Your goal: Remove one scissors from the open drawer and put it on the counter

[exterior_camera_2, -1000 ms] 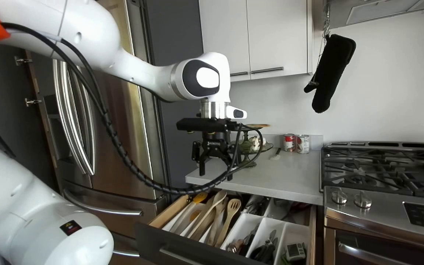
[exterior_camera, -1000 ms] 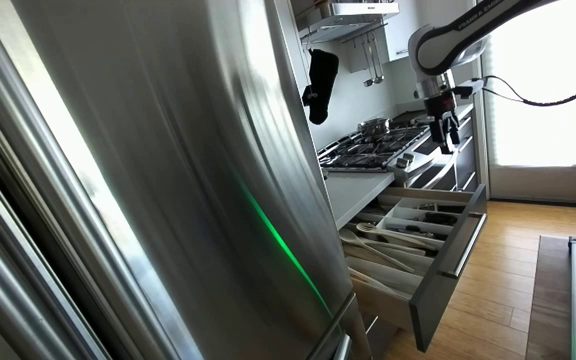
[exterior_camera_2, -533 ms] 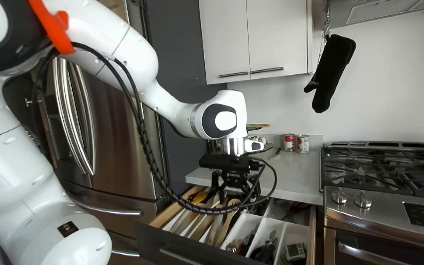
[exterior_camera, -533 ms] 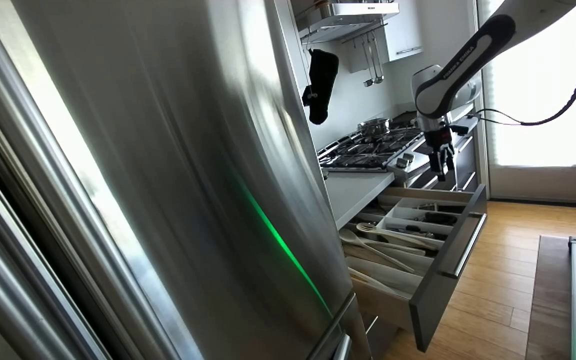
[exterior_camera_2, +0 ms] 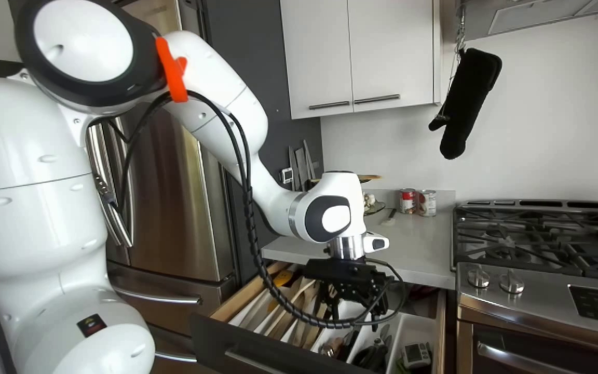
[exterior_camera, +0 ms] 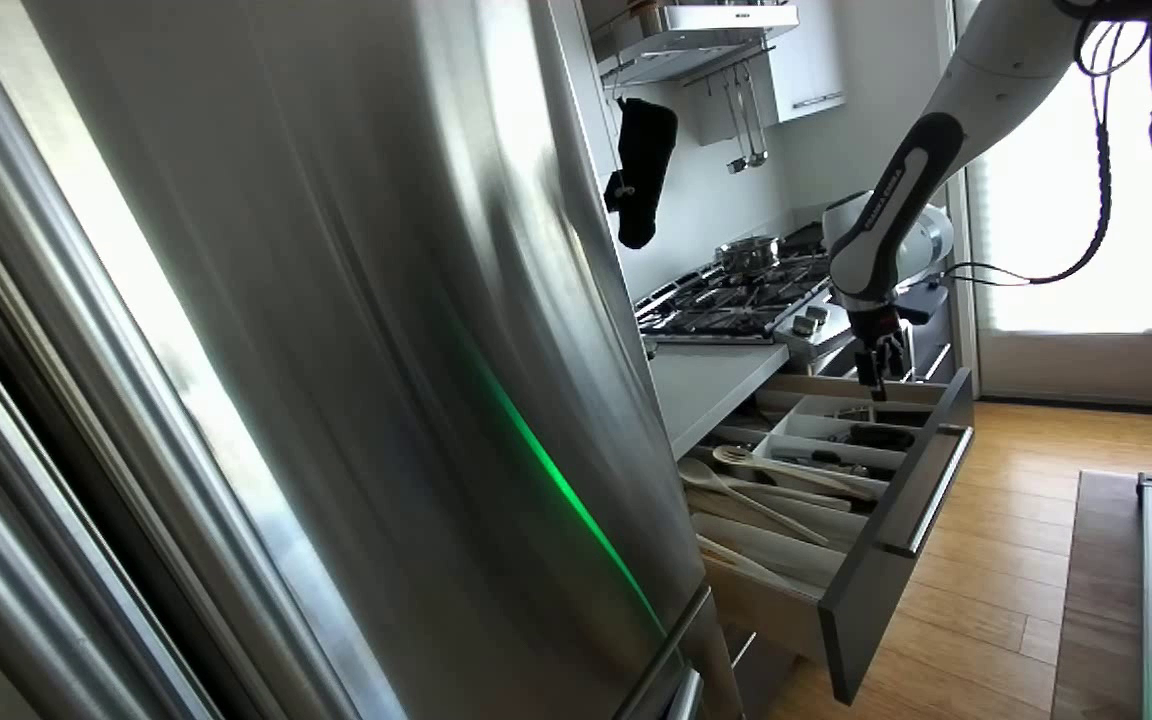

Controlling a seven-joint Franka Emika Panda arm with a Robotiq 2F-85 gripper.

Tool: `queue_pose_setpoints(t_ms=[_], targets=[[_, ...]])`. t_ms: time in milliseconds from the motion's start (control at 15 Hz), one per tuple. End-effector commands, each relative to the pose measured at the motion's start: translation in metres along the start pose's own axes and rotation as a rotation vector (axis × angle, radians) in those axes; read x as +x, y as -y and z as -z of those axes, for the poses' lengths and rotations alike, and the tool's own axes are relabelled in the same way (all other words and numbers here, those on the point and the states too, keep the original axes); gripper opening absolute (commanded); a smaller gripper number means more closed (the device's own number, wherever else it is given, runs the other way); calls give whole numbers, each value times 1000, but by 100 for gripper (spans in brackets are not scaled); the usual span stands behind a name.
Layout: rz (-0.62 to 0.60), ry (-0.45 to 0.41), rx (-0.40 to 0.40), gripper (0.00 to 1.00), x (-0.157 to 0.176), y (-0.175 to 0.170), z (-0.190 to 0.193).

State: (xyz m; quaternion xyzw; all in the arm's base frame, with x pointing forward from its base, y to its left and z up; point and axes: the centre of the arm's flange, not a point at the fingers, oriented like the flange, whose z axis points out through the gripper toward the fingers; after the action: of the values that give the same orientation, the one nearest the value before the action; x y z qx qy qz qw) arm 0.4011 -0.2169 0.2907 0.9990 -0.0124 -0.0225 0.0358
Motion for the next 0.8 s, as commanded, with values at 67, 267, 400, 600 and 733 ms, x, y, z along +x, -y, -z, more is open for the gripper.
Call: queue_pose_setpoints(t_ms=[67, 267, 400, 600, 733], targets=[[-13, 15, 3, 100, 2, -4, -15], [-15, 20, 3, 100, 4, -6, -17], [-16, 18, 2, 100, 5, -6, -17], [-28, 50, -51, 100, 14, -5, -33], [-45, 46, -80, 100, 21, -5, -42]])
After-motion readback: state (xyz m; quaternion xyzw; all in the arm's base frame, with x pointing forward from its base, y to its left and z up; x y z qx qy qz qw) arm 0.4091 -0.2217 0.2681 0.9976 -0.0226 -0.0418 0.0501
